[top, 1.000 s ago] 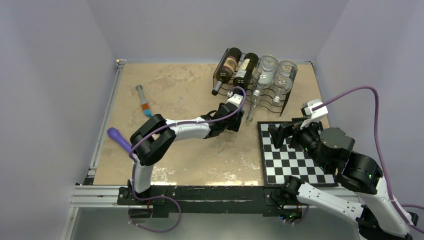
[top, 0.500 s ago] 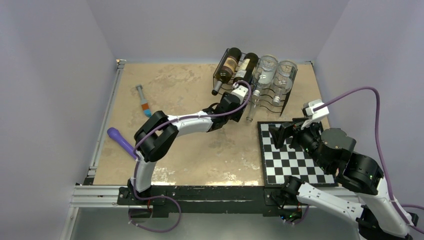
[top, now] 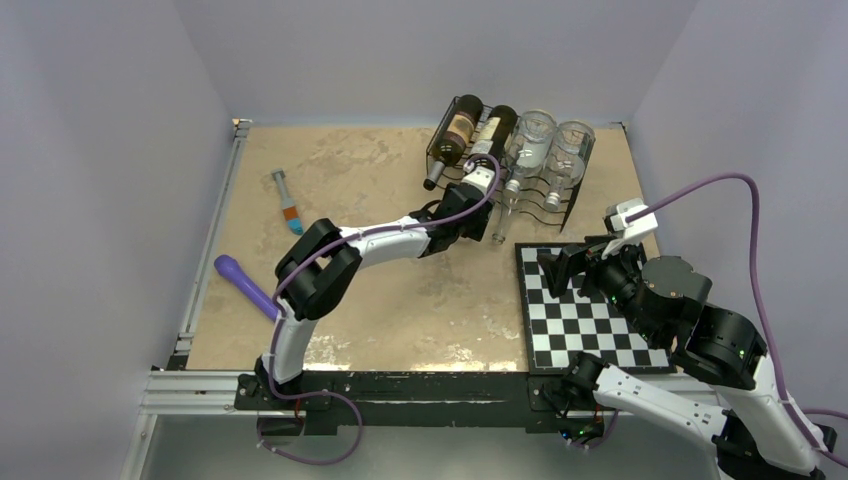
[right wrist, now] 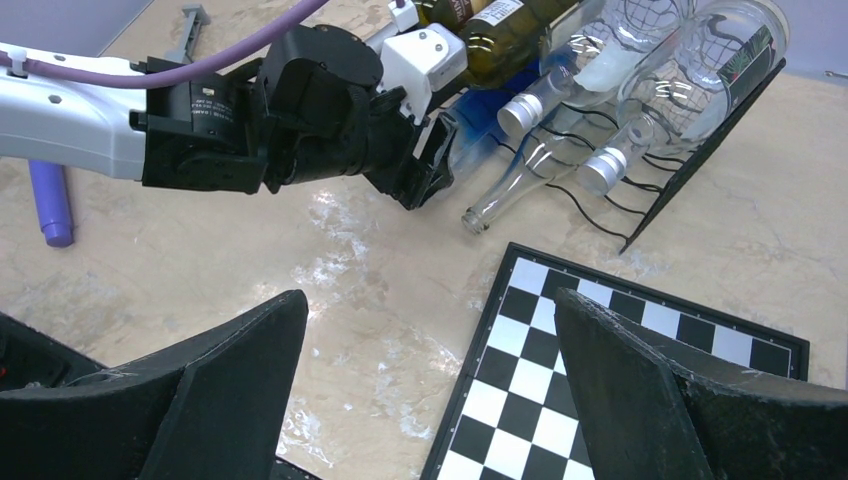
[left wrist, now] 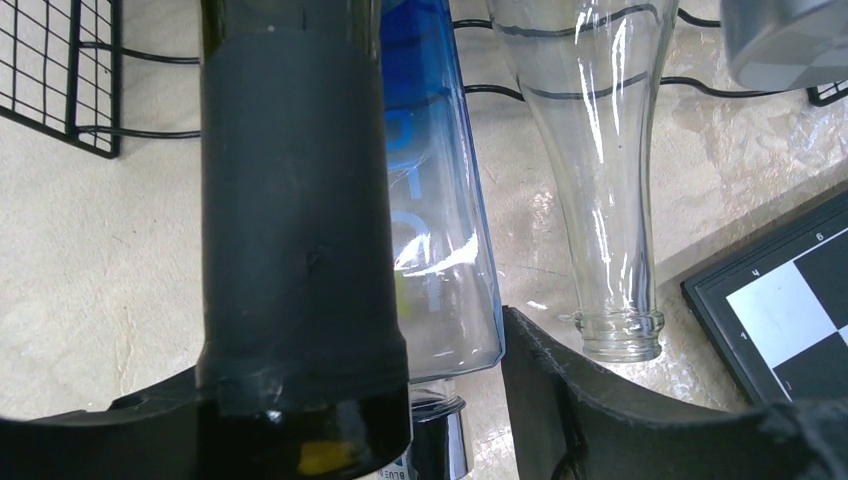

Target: Put the wine bottle on the wine rack

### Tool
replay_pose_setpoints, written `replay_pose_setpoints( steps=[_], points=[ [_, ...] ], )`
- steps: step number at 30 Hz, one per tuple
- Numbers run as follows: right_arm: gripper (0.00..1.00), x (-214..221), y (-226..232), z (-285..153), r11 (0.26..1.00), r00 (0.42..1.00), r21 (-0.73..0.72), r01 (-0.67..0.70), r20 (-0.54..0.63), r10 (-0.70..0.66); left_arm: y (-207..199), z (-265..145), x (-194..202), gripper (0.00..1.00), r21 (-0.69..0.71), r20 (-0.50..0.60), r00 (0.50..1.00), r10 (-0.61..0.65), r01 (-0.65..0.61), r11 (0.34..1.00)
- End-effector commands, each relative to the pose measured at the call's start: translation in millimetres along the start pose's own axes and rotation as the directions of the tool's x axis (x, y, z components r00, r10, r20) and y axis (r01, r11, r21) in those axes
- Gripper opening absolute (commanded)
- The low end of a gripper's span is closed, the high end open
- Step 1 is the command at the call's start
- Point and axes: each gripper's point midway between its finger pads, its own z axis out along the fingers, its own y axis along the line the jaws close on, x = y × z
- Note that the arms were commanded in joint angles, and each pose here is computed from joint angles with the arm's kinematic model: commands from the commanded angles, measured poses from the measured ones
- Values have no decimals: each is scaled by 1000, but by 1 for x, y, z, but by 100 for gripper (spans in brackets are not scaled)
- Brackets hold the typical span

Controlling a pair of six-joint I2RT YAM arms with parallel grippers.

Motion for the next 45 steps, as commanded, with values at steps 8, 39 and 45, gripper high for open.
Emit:
replay_pose_setpoints(
  steps=[8, 39, 45],
  points=[
    [98, -11, -1, 1, 1000, 999, 12, -16, 40, 15, 1, 1, 20, 0, 11, -64, 992, -106, 107, 994],
    [98, -12, -1, 0, 1000, 999, 11, -16, 41, 16, 38, 15, -17, 5, -102, -24, 1000, 0, -2, 995],
    [98, -13, 1, 2, 1000, 999, 9, -16, 40, 16, 25, 9, -21, 21, -61, -15, 995, 98, -99, 993]
  ],
)
